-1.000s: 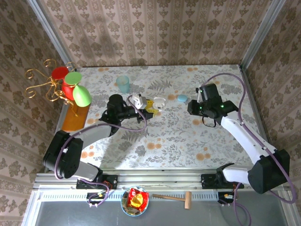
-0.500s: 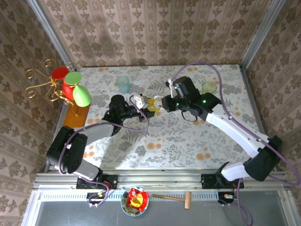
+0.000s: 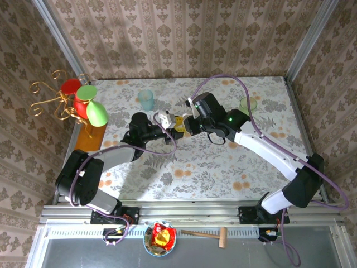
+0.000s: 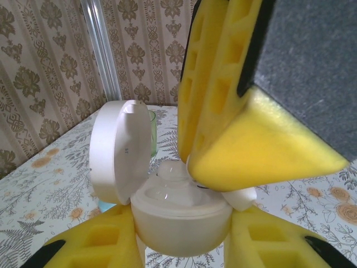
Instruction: Insert the wireless bluetooth earbuds into the charging case
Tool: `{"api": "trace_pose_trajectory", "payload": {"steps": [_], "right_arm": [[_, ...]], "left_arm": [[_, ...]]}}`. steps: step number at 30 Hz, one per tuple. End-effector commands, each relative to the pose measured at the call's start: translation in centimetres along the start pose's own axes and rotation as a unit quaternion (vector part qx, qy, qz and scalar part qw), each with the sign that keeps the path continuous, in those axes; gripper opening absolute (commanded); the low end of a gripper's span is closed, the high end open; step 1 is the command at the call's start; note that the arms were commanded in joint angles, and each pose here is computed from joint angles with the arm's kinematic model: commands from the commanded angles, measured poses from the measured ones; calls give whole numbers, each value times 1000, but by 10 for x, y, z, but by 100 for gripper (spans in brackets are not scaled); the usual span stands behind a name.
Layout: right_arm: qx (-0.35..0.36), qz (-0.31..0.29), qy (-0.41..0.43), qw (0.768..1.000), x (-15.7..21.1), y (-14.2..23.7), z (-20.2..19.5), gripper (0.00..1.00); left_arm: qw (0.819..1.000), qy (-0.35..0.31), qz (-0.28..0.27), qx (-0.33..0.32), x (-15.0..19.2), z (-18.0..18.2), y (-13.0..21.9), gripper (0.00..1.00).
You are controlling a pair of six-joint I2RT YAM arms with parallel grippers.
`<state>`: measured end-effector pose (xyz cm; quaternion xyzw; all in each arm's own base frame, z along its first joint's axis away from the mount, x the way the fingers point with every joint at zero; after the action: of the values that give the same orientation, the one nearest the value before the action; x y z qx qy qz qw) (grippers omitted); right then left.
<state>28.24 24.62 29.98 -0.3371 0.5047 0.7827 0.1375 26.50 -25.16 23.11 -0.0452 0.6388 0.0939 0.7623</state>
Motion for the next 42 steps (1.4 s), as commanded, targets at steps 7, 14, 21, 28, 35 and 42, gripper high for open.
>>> {"api": "trace_pose_trajectory", "payload": {"steps": [7,14,21,28,35,42], "right_arm": [[25,-50,-10,998,-12,6,-4,17],[17,-64,-20,998,-15,1,-3,17],[20,-47,-13,999,-10,-6,-4,17],[22,-32,-3,999,-2,-12,-6,18],[2,-29,-3,1000,-2,-13,-1,22],[-7,-37,-7,999,-4,-5,0,30]], "left_arm": [[1000,-15,-20,10,-11,-4,0,27],[1000,-13,-19,7,-11,-4,1,27],[1000,-9,-25,-3,-17,-2,1,27],[1000,-5,-27,-8,-19,0,1,26],[1000,-3,-28,-7,-19,0,1,26],[1000,-2,-26,-6,-18,0,1,27]]}}
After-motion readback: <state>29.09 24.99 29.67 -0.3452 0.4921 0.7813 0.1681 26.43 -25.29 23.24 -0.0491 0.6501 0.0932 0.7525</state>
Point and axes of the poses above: each hand's point on the last joint's axis, 136 mm out from that joint toward the fingers, its own y axis back along the fingers, its own z axis along the line the jaws close on, x = y × z, the point moved 7 cm from there along y, back along the fingers, and after that the axes turned 5 degrees about -y, right-handed, at the moved point
